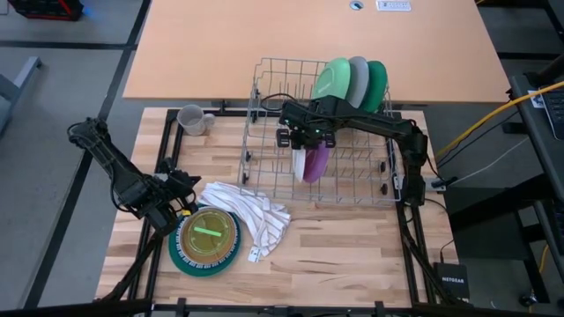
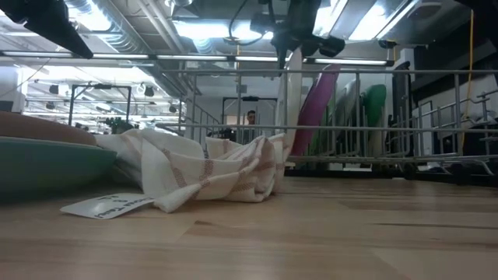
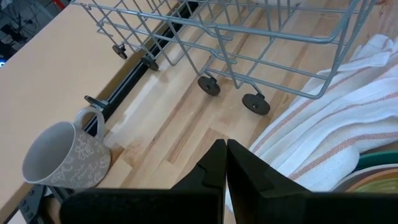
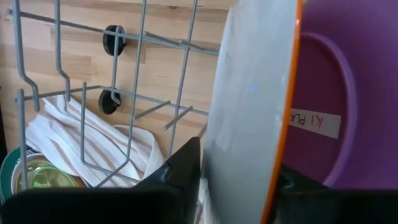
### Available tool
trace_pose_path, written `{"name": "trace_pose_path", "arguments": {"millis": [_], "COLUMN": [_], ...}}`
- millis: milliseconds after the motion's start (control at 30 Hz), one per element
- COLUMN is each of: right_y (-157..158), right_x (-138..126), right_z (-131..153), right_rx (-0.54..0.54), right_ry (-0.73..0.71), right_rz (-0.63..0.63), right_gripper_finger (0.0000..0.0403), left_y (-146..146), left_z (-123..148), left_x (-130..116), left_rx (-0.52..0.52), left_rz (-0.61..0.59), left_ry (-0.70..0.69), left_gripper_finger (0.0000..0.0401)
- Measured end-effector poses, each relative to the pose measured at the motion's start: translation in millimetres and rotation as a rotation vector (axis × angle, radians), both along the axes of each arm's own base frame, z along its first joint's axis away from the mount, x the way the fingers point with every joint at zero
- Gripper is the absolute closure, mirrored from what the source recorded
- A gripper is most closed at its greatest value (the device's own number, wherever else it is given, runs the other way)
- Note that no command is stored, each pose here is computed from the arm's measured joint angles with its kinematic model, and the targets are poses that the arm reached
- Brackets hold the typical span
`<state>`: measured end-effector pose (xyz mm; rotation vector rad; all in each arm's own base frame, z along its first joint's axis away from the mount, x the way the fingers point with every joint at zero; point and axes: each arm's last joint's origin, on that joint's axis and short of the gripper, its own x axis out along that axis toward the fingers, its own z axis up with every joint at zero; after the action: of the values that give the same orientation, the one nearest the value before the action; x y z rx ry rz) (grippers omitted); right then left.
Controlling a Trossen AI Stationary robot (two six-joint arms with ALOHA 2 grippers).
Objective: Sort dishes
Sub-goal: Put the orange patterned plate into the dish rack
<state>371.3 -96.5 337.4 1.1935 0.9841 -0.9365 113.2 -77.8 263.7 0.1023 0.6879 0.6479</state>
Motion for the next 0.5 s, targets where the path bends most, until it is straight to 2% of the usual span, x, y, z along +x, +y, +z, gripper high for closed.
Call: {"name": "trace_pose_path", "arguments": {"millis": [100,200,300,500], "right_y": [0.5,-0.1,-1.4,-0.4], "right_x": [-2.0,-6.9,-11.4,-15.1], "right_z": [-0.6,-1.7,-2.5,1.3], "right_rx": [0.013,0.075,0.126,0.123], "right_ry": [0.020,0.048,0.074,0.076], "right_rz": [0.008,0.097,0.113,0.139], "right_gripper_finger": [0.0289,0.0278,0.0275,0.0274], "left_y": [-0.1,-0.2,-0.2,-0.2], "left_z": [-0.1,-0.3,-0.3,-0.3], "left_x": [-0.1,-0.1,-0.1,-0.1], "left_rx": [-0.005,-0.011,-0.012,-0.012], "left_rz": [0.001,0.003,0.004,0.004], "left_ry": [0.004,0.004,0.004,0.003], "left_gripper_finger": [0.0397,0.0397,0.0397,0.0397]}}
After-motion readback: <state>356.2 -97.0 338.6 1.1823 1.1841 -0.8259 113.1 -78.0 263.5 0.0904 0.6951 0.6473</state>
